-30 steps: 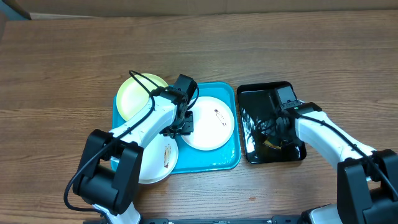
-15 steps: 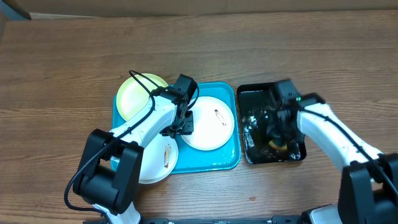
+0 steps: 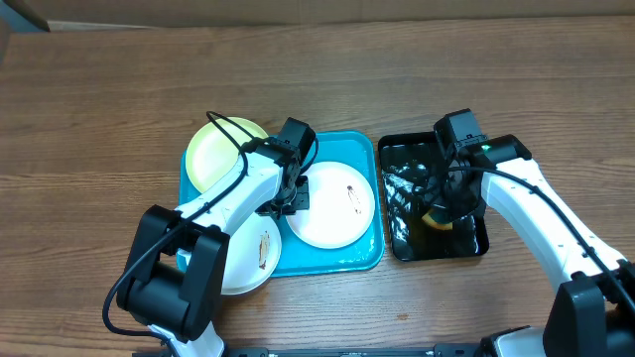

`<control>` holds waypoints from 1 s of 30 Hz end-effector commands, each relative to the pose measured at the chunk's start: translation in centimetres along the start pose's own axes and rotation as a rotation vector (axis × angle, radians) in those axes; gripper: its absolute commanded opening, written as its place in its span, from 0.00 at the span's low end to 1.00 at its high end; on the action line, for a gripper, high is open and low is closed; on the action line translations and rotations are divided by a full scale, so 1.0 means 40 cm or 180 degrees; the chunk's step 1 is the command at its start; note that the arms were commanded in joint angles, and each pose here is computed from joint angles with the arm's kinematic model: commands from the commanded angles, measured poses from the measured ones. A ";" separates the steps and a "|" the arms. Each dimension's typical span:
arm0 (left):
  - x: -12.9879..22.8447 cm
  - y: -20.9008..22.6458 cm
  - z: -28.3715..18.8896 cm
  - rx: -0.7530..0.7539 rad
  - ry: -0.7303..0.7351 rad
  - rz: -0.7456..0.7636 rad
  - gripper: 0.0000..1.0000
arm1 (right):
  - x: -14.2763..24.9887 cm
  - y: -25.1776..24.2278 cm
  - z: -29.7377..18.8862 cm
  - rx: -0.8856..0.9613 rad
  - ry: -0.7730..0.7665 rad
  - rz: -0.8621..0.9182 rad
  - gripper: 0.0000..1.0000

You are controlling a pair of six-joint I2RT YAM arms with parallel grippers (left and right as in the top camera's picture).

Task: Clean dirty plates on tray and stack at the side
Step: 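Carry the sponge with the right gripper onto the held white plate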

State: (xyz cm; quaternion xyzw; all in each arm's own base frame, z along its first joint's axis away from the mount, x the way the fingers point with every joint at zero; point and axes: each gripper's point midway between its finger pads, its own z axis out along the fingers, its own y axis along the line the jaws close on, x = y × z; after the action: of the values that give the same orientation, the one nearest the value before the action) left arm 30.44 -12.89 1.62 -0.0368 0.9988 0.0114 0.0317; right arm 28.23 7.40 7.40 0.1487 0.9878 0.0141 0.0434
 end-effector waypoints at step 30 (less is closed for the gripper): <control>-0.011 -0.010 0.006 0.0006 -0.0023 -0.0506 0.04 | 0.035 0.372 -0.062 -0.1157 -0.0818 -0.2413 0.04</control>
State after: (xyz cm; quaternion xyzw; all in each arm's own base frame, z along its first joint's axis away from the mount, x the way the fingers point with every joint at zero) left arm 30.66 -13.05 1.65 -0.1045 0.9939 0.0053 0.0361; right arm 30.45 21.77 10.48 -0.2023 0.9419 0.2162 0.1588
